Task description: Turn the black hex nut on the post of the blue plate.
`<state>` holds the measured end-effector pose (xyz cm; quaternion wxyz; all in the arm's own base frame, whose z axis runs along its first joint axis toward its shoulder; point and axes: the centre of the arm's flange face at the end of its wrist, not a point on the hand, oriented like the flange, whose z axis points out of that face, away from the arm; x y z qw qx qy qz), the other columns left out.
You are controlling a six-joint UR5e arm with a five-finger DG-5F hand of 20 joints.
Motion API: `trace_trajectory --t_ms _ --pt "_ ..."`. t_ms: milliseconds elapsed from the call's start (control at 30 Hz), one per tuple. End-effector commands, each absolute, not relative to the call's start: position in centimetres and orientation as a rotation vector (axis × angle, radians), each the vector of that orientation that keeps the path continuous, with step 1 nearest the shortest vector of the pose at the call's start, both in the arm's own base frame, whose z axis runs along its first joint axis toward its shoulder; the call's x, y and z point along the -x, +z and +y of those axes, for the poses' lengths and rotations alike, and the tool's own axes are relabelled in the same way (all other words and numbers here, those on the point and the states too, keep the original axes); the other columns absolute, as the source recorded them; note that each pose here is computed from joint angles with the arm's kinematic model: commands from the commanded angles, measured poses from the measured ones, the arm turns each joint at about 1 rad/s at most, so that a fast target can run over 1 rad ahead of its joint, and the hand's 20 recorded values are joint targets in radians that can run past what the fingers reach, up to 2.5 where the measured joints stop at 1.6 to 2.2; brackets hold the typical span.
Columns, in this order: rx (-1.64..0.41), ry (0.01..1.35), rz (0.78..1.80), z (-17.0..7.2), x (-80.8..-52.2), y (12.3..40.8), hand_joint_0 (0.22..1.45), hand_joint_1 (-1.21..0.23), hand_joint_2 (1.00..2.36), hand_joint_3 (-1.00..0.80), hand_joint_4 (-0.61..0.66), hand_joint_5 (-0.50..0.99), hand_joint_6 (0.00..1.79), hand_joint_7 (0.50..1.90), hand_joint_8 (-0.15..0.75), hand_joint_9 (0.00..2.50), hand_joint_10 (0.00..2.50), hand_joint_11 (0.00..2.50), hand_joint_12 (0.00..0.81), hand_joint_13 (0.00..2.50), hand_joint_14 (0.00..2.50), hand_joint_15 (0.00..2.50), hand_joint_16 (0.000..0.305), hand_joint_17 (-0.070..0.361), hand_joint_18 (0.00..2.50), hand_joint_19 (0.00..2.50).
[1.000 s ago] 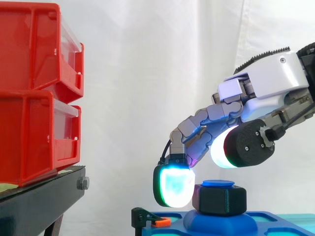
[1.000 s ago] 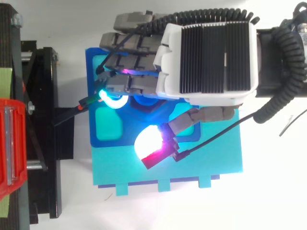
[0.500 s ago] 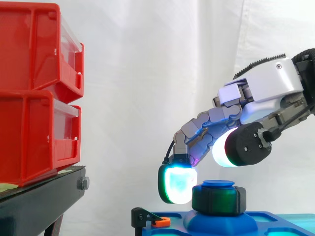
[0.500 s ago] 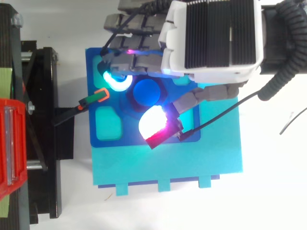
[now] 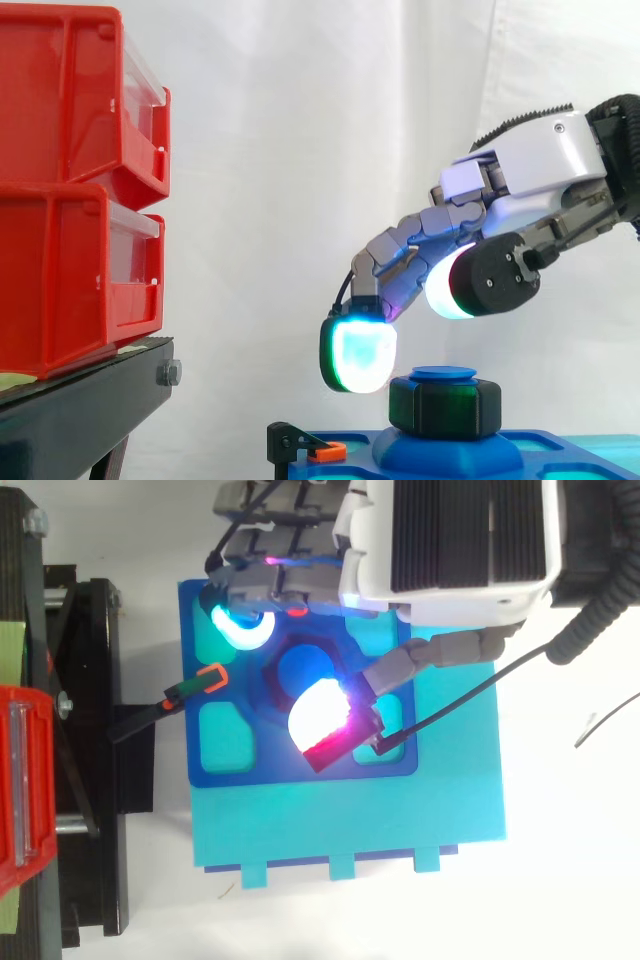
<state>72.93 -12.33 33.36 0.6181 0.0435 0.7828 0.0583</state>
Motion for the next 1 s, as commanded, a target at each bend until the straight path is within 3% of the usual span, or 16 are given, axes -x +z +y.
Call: trace_trajectory --t_ms 0,467,667,800,967 --pt "-0.091 0.135 1.793 -12.0 -73.1 34.0 0.53 -0.31 1.00 -0.50 0.32 -0.14 0.50 0.97 0.268 0.50 0.00 0.00 0.215 0.39 0.00 0.08 0.014 0.031 0.00 0.30" --pt "-0.079 0.134 1.786 -9.0 -73.7 34.0 0.51 -0.34 1.00 -0.50 0.31 -0.15 0.50 0.94 0.274 0.49 0.00 0.00 0.230 0.40 0.00 0.09 0.016 0.036 0.00 0.29" --pt "-0.082 0.126 1.791 -8.0 -73.7 33.0 0.47 -0.44 1.00 -0.50 0.32 -0.17 0.50 0.92 0.278 0.46 0.00 0.00 0.262 0.41 0.00 0.07 0.022 0.049 0.06 0.26" --pt "-0.078 0.128 1.779 -7.8 -73.8 32.6 0.52 -0.61 1.00 -0.50 0.23 -0.20 0.50 0.92 0.239 0.37 0.00 0.00 0.258 0.38 0.00 0.08 0.023 0.052 0.12 0.26" --pt "-0.076 0.127 1.784 -7.8 -73.7 32.4 0.55 -0.70 1.01 -0.45 0.17 -0.23 0.50 0.92 0.207 0.29 0.00 0.00 0.252 0.34 0.00 0.06 0.026 0.057 0.19 0.29"
